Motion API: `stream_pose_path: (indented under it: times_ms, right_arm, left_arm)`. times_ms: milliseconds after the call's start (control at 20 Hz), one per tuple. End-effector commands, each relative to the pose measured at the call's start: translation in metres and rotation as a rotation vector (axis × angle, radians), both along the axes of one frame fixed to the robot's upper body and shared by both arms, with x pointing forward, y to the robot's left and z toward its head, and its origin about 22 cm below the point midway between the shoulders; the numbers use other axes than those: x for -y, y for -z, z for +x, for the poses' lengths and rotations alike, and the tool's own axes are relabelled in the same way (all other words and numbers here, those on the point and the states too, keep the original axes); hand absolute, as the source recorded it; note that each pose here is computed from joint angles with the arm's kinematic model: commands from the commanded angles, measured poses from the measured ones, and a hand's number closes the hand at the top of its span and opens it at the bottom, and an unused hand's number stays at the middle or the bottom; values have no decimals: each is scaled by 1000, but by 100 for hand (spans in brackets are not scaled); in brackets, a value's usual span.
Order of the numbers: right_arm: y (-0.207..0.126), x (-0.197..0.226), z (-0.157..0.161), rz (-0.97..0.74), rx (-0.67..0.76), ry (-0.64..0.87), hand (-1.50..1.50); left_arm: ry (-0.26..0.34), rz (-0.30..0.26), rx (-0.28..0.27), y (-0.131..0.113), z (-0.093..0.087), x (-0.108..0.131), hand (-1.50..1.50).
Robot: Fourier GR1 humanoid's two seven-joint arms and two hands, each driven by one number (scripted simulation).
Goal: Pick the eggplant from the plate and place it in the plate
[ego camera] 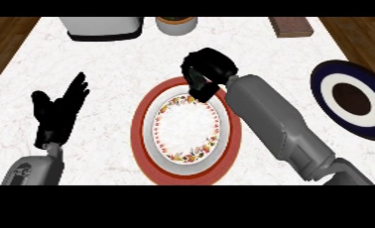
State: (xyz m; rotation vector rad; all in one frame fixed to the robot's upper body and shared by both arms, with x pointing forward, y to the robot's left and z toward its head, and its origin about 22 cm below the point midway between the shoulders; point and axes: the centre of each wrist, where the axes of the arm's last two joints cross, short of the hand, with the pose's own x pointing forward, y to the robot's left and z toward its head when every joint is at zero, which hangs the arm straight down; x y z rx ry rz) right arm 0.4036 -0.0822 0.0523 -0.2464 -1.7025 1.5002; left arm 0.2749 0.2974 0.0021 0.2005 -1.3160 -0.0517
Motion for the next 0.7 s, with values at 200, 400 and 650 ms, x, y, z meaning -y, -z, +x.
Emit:
stream_pose_path:
  times_ms: [200, 400, 650]
  right_arm:
    - [-41, -66, -27, 295, 210, 359, 150]
    - [-43, -82, -50, 338, 211, 504, 150]
    - [-26, -94, -95, 379, 198, 647, 150]
  left_arm:
    - [-10, 4, -2, 0, -3, -4, 0]
    - [0, -1, 25, -4, 5, 5, 0]
    - [-14, 16, 53, -4, 0, -9, 0]
